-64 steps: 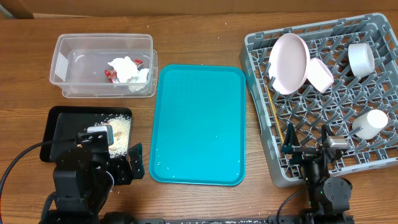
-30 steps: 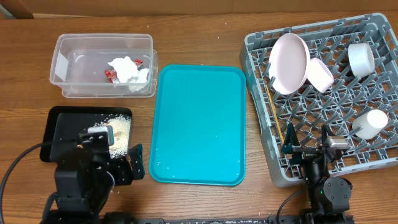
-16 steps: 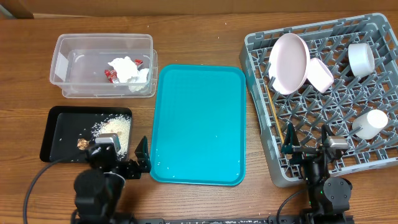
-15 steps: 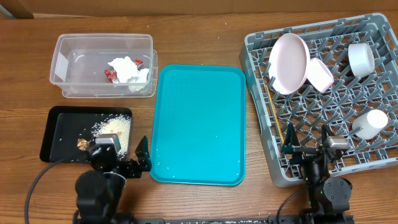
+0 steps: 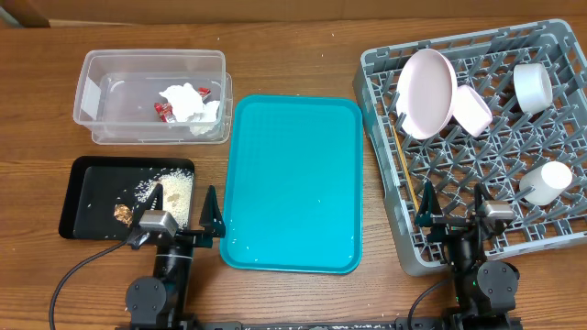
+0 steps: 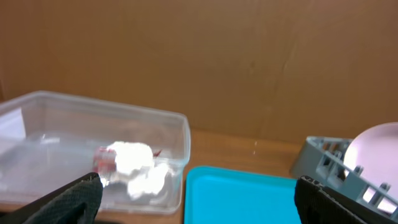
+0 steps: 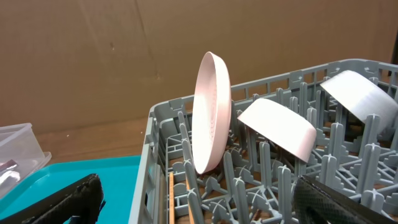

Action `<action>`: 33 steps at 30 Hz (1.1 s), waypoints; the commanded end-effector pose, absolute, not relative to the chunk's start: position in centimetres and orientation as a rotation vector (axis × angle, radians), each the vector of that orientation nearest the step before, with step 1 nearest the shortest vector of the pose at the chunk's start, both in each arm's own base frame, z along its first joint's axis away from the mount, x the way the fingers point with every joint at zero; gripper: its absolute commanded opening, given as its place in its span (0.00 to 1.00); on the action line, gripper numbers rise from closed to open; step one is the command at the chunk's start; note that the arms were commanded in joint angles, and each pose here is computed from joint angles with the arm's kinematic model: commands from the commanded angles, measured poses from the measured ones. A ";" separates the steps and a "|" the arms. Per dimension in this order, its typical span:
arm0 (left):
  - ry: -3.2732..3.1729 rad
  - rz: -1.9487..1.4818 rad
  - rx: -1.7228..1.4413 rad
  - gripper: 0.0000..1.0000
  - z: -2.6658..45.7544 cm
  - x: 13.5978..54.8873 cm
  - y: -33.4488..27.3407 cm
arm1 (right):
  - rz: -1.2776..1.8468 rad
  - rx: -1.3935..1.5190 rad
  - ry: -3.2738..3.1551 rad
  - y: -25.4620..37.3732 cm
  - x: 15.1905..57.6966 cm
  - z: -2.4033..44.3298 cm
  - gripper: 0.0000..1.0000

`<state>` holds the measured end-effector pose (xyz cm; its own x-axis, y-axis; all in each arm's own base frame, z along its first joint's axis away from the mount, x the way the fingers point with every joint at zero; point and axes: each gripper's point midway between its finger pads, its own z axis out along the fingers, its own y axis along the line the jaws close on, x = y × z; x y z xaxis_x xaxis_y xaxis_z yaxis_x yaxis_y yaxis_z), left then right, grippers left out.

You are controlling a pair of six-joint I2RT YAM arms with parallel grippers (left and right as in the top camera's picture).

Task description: Sort waste into correct bins and load items into the dishwasher

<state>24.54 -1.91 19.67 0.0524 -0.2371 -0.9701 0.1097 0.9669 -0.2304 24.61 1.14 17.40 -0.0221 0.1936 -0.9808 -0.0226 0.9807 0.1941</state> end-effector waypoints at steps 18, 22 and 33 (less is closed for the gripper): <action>1.644 -0.237 -0.161 1.00 15.6 24.6 -1.2 | 0.161 0.136 1.581 1.0 24.6 17.2 1.00; 1.644 -0.237 -0.161 1.00 15.6 24.6 -1.2 | 0.161 0.136 1.581 1.0 24.6 17.2 1.00; 1.644 -0.236 -0.161 1.00 15.6 24.6 -1.2 | 0.161 0.136 1.581 1.0 24.6 17.2 1.00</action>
<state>24.59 -1.59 15.62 -0.0953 -0.2316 -0.9681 0.0545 0.9699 -0.2373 24.61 1.14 17.42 -0.0213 0.1929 -0.9810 -0.0228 0.9809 0.1934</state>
